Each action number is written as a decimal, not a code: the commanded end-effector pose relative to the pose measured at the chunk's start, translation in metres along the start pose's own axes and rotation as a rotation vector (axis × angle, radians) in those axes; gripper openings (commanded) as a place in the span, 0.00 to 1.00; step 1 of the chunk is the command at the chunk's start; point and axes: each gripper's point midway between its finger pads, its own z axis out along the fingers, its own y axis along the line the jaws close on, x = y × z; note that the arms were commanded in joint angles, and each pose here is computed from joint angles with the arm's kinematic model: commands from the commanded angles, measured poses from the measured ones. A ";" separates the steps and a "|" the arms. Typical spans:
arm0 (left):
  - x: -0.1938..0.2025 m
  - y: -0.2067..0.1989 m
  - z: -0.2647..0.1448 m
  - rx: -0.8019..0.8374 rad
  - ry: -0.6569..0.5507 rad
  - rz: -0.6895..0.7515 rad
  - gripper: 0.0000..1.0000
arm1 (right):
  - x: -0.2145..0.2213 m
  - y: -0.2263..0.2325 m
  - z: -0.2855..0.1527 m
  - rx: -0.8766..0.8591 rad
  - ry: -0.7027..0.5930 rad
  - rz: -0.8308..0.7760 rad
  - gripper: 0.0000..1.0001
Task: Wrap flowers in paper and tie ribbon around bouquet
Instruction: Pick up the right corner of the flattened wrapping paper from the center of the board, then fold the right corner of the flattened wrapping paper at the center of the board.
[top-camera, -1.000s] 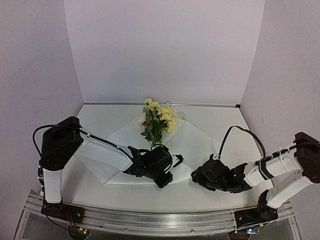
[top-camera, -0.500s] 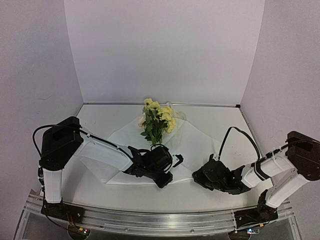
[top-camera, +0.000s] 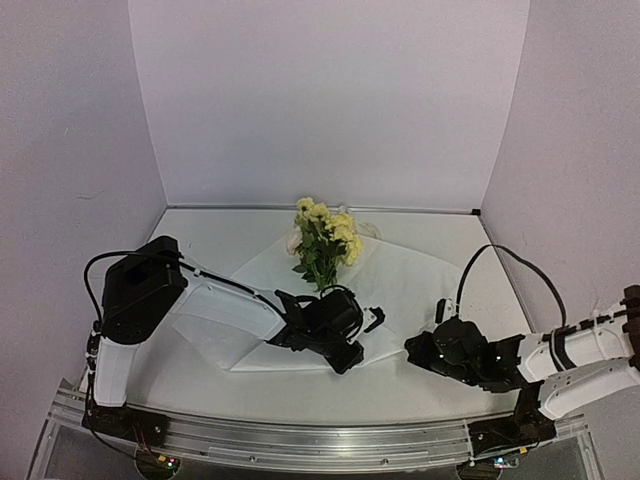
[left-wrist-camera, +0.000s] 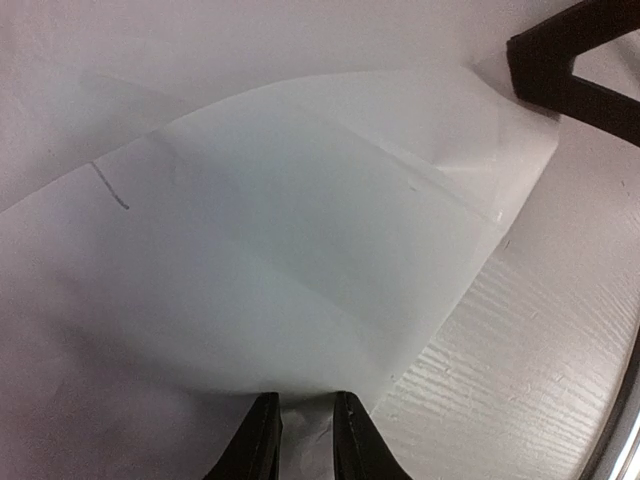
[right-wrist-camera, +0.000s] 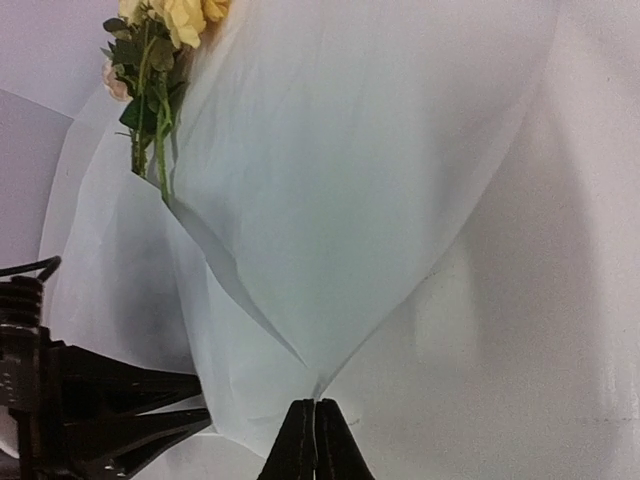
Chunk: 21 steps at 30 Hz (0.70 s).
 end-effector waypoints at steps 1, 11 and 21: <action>0.015 -0.006 0.023 -0.009 0.077 0.009 0.20 | -0.009 -0.010 -0.022 0.085 0.032 -0.236 0.00; -0.003 -0.011 0.028 -0.002 0.032 -0.049 0.21 | -0.006 0.022 -0.040 0.050 0.183 -0.482 0.00; -0.039 -0.010 -0.008 0.022 -0.098 -0.022 0.25 | -0.011 0.011 -0.040 0.098 0.150 -0.488 0.00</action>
